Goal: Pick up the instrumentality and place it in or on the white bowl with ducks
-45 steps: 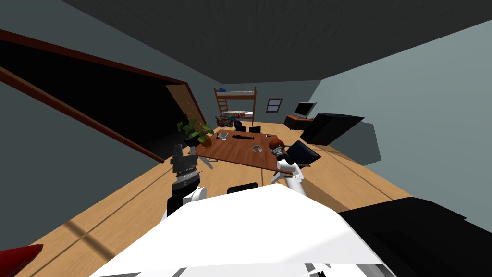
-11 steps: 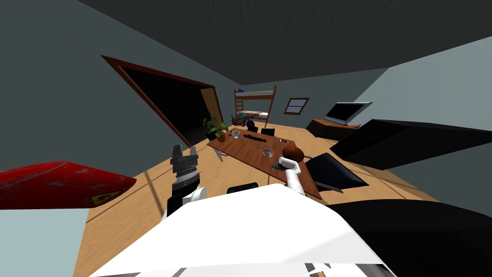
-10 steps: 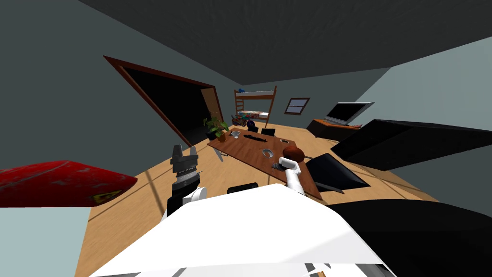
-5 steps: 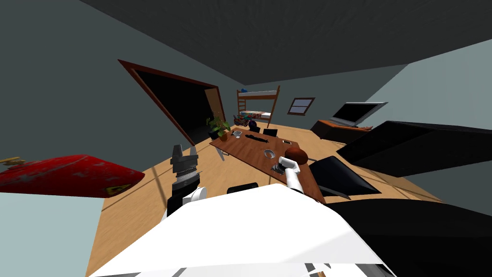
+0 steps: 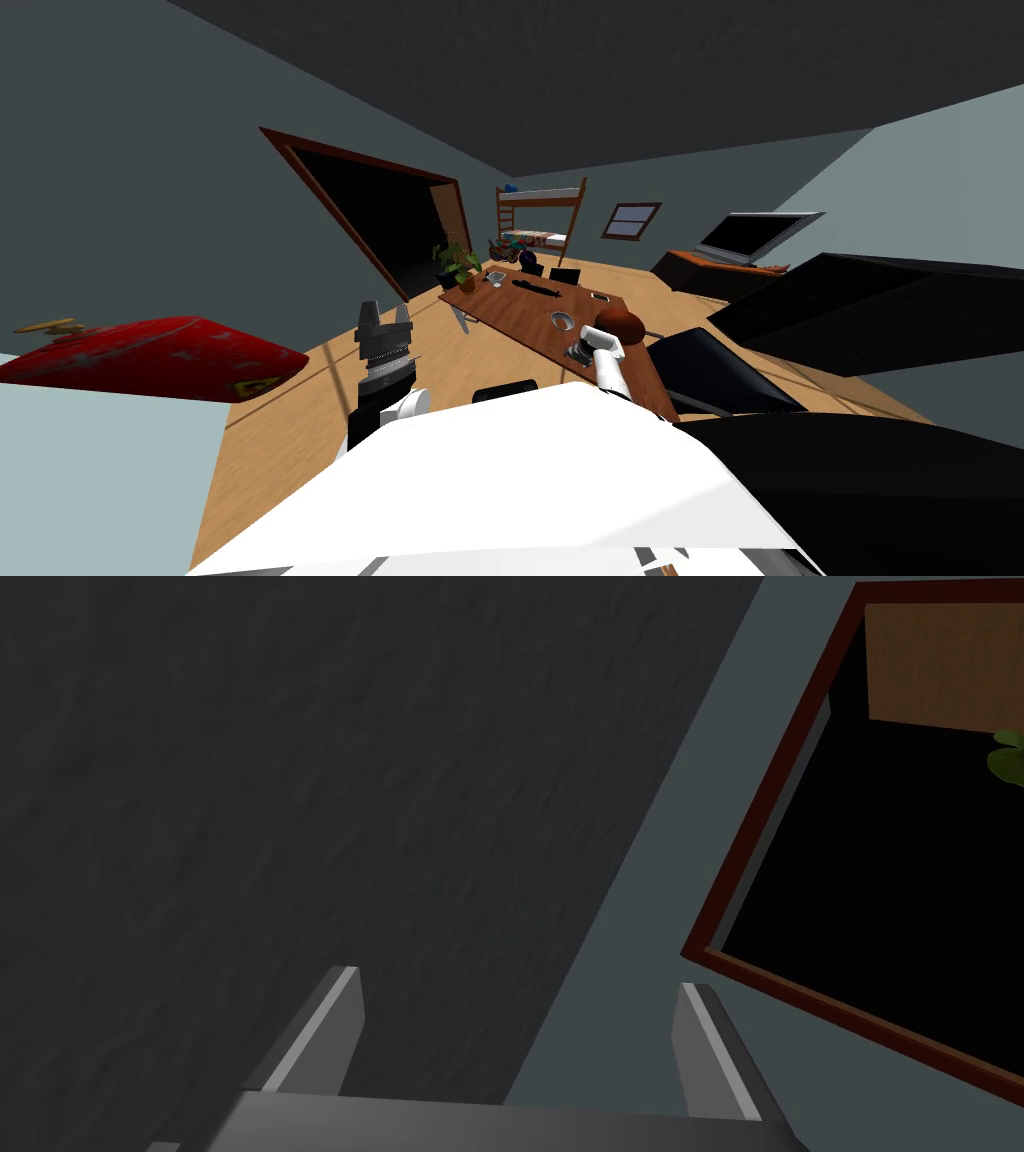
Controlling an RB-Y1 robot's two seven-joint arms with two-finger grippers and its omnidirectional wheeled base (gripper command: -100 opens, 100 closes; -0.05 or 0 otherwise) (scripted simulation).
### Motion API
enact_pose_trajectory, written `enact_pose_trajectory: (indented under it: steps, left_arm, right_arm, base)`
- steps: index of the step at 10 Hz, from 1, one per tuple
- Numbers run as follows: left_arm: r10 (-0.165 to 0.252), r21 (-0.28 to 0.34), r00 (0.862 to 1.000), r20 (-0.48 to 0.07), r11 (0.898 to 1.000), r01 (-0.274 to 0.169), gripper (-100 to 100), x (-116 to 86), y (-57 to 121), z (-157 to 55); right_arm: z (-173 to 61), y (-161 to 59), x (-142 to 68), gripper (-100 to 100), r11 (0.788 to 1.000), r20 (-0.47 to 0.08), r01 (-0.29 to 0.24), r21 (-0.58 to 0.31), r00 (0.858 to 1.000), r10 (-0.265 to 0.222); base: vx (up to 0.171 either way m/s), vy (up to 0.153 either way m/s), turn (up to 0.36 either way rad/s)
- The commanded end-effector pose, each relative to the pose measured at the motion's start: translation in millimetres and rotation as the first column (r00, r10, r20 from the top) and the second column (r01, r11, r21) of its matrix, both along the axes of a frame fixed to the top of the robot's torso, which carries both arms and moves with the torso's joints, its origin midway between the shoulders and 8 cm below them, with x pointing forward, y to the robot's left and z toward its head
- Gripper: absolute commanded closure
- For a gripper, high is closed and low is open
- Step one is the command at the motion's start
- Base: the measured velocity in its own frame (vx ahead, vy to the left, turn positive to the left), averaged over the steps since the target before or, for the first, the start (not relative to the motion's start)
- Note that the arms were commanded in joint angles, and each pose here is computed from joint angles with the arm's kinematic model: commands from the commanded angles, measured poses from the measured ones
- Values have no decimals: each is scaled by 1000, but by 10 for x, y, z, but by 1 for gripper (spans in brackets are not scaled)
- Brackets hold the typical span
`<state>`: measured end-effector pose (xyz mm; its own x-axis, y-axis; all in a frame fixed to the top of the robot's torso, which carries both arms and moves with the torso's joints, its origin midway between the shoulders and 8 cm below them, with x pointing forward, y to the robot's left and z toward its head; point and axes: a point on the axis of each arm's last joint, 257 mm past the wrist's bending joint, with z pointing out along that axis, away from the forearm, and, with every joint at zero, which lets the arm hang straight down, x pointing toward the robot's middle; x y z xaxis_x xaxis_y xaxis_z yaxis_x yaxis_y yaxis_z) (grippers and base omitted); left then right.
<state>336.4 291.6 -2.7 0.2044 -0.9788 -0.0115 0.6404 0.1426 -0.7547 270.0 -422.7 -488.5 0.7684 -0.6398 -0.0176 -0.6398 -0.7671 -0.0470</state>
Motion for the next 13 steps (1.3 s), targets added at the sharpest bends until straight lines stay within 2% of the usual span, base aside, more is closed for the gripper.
enact_pose_trajectory:
  steps: [1, 5, 6, 7, 11, 12, 13]
  left_arm:
    - [0, 0, 1000, 0, 1000, 0, 0, 0, 0, 0]
    - [0, 0, 1000, 0, 1000, 0, 0, 0, 0, 0]
    - [0, 0, 1000, 0, 1000, 0, 0, 0, 0, 0]
    - [0, 0, 1000, 0, 1000, 0, 0, 0, 0, 0]
    - [0, 0, 1000, 0, 1000, 0, 0, 0, 0, 0]
    - [0, 0, 1000, 0, 1000, 0, 0, 0, 0, 0]
    - [0, 0, 1000, 0, 1000, 0, 0, 0, 0, 0]
  right_arm:
    - [-101, 24, -47, -100, 1000, 0, -9, 0, 1000, 9]
    - [-251, 62, -123, -100, 1000, 0, -22, 0, 1000, 22]
    - [-221, 59, -124, -100, 1000, -1, -20, 1, 1000, 20]
    - [-225, 58, -121, 100, 1000, 0, -20, 0, 1000, 20]
    - [-224, 60, -118, 100, 1000, 0, -22, 0, 1000, 22]
    - [-224, 60, -118, 0, 1000, 1, -22, 0, 1000, 22]
    - [-126, 30, -59, 100, 1000, 0, -11, 0, 1000, 11]
  base:
    - [32, 0, -49]
    - [45, 3, -38]
    - [14, 2, -4]
    - [0, 0, 0]
    - [0, 0, 0]
    - [0, 0, 0]
    - [-42, 7, 64]
